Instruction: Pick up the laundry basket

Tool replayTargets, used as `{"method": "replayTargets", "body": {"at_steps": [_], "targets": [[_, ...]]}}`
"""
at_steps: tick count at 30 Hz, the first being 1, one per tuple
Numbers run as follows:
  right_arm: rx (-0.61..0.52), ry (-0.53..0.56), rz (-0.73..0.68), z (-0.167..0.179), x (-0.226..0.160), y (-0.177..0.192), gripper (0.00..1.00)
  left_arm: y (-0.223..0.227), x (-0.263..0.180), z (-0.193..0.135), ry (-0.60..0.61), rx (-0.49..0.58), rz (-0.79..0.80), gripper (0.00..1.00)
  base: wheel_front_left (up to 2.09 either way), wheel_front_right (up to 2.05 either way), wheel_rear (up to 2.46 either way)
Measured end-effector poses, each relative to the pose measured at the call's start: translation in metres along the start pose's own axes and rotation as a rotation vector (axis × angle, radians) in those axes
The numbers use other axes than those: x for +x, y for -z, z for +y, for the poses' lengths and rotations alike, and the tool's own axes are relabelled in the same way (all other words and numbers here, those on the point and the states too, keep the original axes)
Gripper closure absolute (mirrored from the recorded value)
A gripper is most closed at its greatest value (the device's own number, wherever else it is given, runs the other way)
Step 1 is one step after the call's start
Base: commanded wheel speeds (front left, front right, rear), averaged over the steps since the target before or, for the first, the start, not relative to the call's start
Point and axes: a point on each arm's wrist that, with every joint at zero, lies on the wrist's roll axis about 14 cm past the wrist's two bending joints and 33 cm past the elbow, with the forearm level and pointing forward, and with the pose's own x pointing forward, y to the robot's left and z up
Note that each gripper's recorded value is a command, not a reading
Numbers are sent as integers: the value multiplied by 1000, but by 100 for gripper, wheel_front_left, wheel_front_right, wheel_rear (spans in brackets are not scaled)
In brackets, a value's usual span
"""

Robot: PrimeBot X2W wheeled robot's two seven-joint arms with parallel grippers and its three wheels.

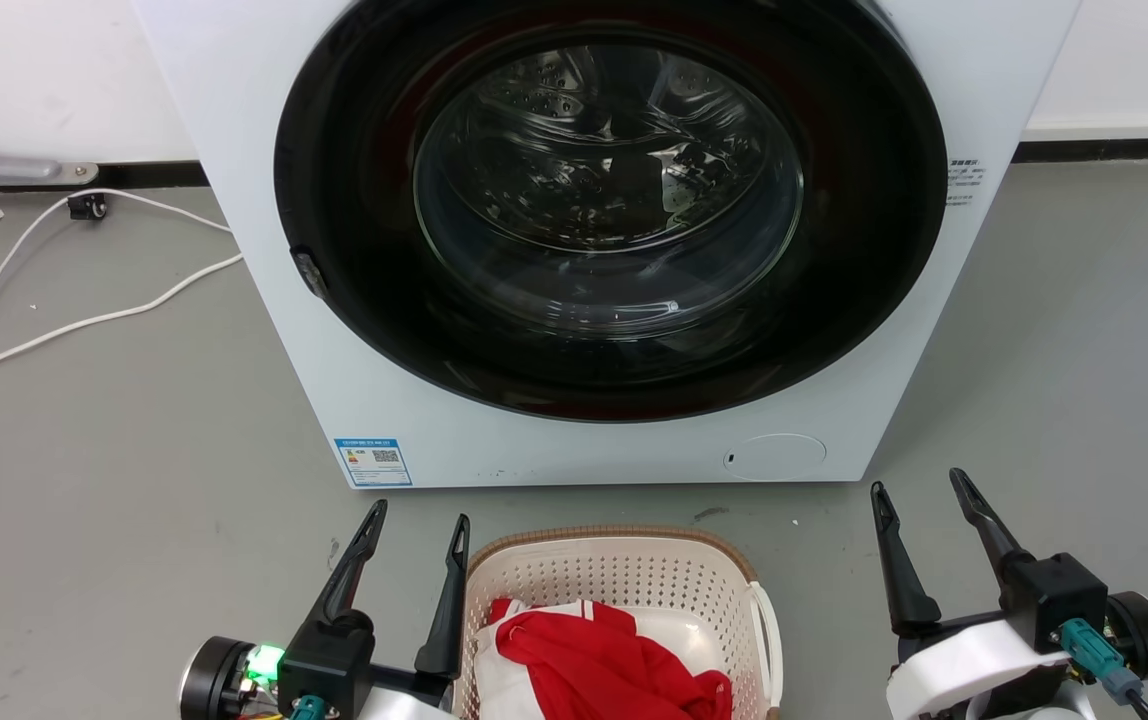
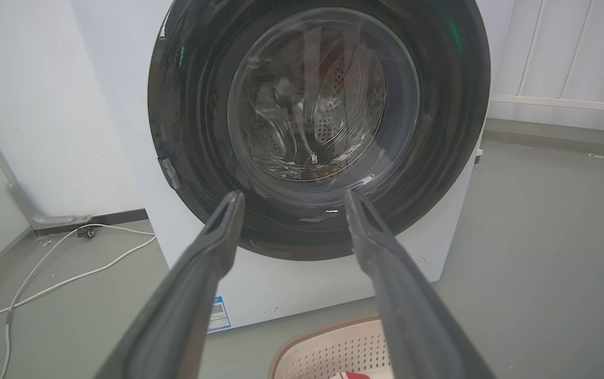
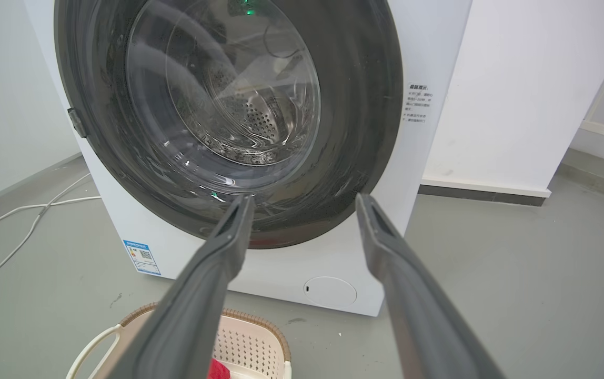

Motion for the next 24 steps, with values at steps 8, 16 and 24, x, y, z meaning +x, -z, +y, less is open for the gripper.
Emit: {"method": "replayTargets", "body": {"at_steps": [8,16,24], "targets": [[-6,-3,50,-1,11,16,0,29,6,3,-1,-24,84,0,0,0,0],[-21,-16,176,-5,45,55,0,81,40,20,1,-26,210,0,0,0,0],[-33,-46,431,-7,82,149,0,212,60,46,-2,-69,544,0,0,0,0]]}}
